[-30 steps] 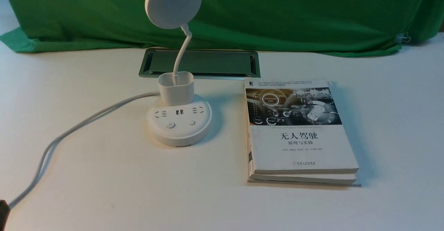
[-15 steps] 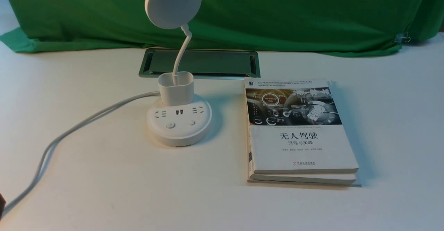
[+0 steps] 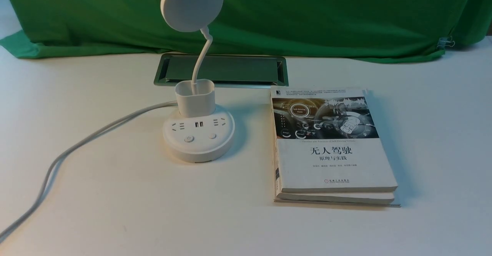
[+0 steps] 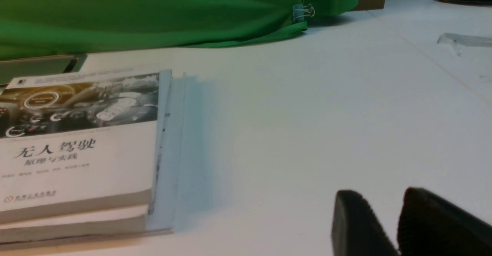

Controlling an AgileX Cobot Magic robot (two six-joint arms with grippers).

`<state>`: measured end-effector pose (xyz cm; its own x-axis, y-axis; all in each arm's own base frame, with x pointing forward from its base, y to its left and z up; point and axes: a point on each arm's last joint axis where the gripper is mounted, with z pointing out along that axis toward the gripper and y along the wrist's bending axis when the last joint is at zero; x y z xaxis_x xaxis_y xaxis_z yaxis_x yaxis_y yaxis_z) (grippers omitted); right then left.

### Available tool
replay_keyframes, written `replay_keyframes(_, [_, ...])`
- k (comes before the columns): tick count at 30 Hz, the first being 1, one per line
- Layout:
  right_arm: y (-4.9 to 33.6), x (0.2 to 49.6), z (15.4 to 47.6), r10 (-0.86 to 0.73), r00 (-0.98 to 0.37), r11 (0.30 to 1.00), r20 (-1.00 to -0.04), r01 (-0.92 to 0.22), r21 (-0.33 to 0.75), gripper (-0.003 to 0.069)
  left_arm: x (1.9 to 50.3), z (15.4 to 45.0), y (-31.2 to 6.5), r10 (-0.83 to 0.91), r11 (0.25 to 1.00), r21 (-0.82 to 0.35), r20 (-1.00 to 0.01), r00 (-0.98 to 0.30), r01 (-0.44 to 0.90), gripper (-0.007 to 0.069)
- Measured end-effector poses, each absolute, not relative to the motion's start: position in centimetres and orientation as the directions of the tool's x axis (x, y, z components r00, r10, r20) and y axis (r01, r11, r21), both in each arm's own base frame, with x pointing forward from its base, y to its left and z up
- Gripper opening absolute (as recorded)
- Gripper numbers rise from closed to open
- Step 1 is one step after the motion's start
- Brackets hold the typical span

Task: Turn on the desk lamp on the white desktop with your hand.
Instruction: 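Press the power button on the lamp base to turn the lamp on with the left gripper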

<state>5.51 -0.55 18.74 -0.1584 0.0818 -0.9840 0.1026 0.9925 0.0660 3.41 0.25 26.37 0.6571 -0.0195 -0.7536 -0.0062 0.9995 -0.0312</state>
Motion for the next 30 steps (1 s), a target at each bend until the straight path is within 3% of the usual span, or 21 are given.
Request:
replay_keyframes(7, [-0.5,5.5,18.7,0.082,-0.158,0.993,-0.984,0.103,0.066,0.0238,1.7,27.9,0.2,-0.110,0.994,-0.080,-0.564,0.818,0.078,0.0021])
replay_keyframes(9, [-0.5,5.5,18.7,0.082,-0.158,0.993,-0.984,0.103,0.066,0.0238,1.1,29.5,0.1,-0.164,0.986,-0.098,-0.529,0.833,0.132,0.0021])
replay_keyframes(11, [-0.5,5.5,18.7,0.082,-0.158,0.993,-0.984,0.103,0.066,0.0238,0.7,31.1,0.0,-0.175,0.985,-0.093,-0.538,0.825,0.148,0.0021])
replay_keyframes(13, [-0.5,5.5,18.7,0.082,-0.158,0.993,-0.984,0.103,0.066,0.0238,-0.1,34.6,-0.3,-0.139,0.990,-0.061,-0.625,0.768,0.130,0.0021])
replay_keyframes(17, [-0.5,5.5,18.7,0.082,-0.158,0.993,-0.984,0.103,0.066,0.0238,1.3,38.6,-0.1,-0.107,0.994,-0.085,-0.844,0.525,0.066,0.0021])
replay_keyframes(19, [-0.5,5.5,18.7,0.082,-0.158,0.993,-0.984,0.103,0.066,0.0238,2.7,38.7,0.0,-0.116,0.993,-0.104,-0.897,0.426,0.053,0.0021])
replay_keyframes(21, [-0.5,5.5,18.7,0.082,-0.158,0.993,-0.984,0.103,0.066,0.0238,5.5,37.6,0.0,-0.183,0.983,-0.178,-0.958,0.222,0.043,0.0021])
replay_keyframes(22, [-0.5,5.5,18.7,0.082,-0.158,0.993,-0.984,0.103,0.066,0.0238,5.7,37.5,0.0,-0.191,0.982,-0.186,-0.961,0.201,0.042,0.0021])
replay_keyframes(25, [-0.5,5.5,18.7,0.082,-0.158,0.993,-0.984,0.103,0.066,0.0238,9.6,34.5,-0.6,-0.257,0.964,-0.264,-0.954,-0.152,0.025,0.0021])
replay_keyframes(27, [-0.5,5.5,18.7,0.082,-0.158,0.993,-0.984,0.103,0.066,0.0238,12.0,32.3,-1.6,-0.255,0.950,-0.304,-0.886,-0.388,0.068,0.0021])
replay_keyframes(29, [-0.5,5.5,18.7,0.082,-0.158,0.993,-0.984,0.103,0.066,0.0238,13.3,30.7,-2.8,-0.193,0.931,-0.327,-0.816,-0.545,0.160,0.0021])
replay_keyframes(30, [-0.5,5.5,18.7,0.082,-0.158,0.993,-0.984,0.103,0.066,0.0238,13.5,30.7,-2.9,-0.212,0.924,-0.349,-0.806,-0.553,0.155,0.0021])
